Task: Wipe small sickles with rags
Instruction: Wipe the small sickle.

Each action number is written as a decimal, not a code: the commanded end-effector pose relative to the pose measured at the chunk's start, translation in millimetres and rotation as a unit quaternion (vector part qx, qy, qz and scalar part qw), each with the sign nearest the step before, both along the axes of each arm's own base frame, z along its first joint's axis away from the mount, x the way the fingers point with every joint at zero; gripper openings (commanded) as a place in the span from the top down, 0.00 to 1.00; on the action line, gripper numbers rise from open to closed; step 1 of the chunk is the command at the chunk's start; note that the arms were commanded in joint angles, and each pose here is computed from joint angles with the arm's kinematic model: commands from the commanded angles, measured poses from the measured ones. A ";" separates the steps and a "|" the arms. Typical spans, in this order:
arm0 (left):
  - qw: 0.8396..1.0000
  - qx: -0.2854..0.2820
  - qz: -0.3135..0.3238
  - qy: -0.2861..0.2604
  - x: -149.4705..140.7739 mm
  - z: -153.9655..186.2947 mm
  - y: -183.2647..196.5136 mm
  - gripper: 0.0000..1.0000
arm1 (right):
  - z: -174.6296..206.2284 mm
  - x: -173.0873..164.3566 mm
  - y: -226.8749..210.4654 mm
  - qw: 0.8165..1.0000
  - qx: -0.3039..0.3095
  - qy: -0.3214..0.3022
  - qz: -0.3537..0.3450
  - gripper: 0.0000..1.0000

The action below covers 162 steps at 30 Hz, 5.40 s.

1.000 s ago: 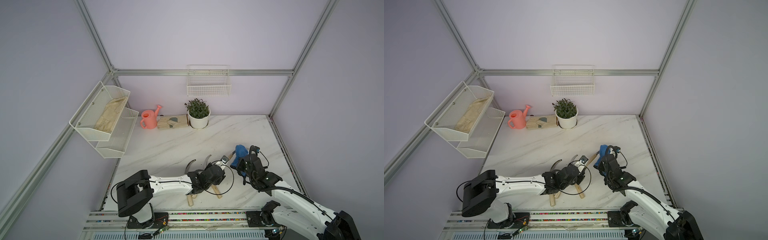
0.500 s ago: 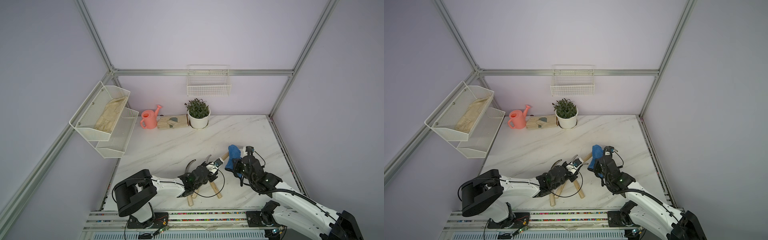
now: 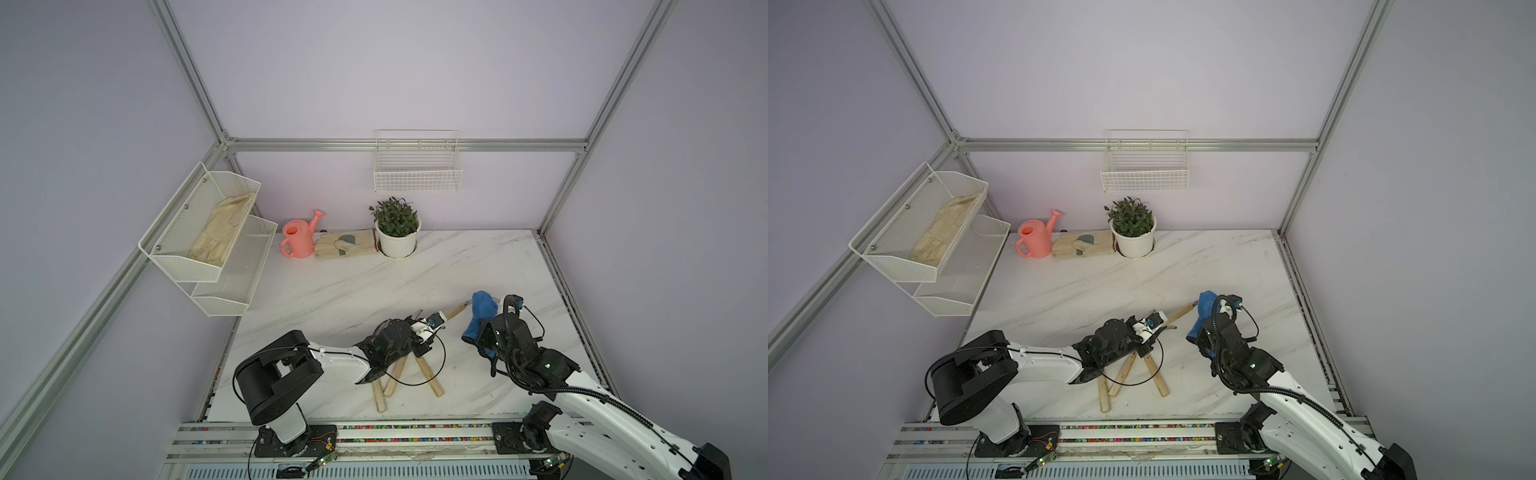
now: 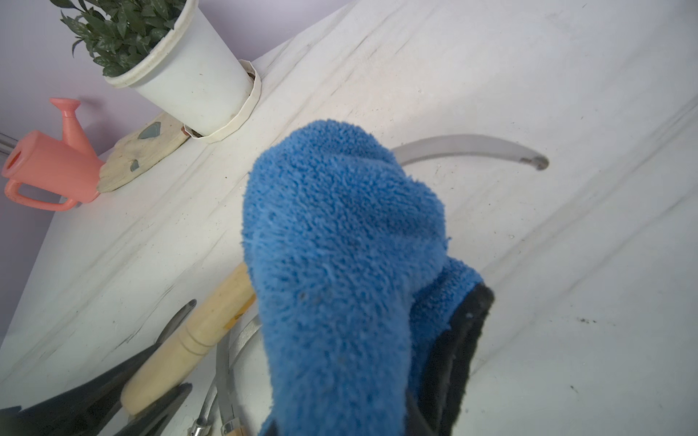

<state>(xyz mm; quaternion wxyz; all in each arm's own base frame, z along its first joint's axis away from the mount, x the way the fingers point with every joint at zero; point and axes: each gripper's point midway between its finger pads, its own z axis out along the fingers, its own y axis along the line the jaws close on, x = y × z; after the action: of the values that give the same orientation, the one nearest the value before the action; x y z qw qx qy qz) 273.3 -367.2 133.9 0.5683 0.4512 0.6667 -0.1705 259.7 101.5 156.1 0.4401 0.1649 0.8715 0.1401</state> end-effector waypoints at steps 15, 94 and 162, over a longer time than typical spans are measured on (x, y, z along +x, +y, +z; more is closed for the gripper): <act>0.995 -0.021 -0.097 -0.001 -23.6 25.2 -10.8 1.00 | -27.4 29.1 94.5 0.991 0.011 0.042 0.128 1.00; 0.994 -0.067 -0.086 0.017 -15.9 37.6 6.4 1.00 | -37.2 -4.1 138.2 0.978 0.056 0.024 0.201 1.00; 0.959 -0.028 -0.017 -0.281 -26.8 45.4 69.4 1.00 | 26.2 53.5 100.9 0.981 0.104 -0.035 0.159 1.00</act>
<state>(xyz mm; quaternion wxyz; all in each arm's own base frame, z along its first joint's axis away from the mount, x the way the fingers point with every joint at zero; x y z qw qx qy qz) 255.4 -298.4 154.7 0.7027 0.4826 0.5171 -0.0772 306.2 197.8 181.8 0.4151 0.0656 0.8560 0.3011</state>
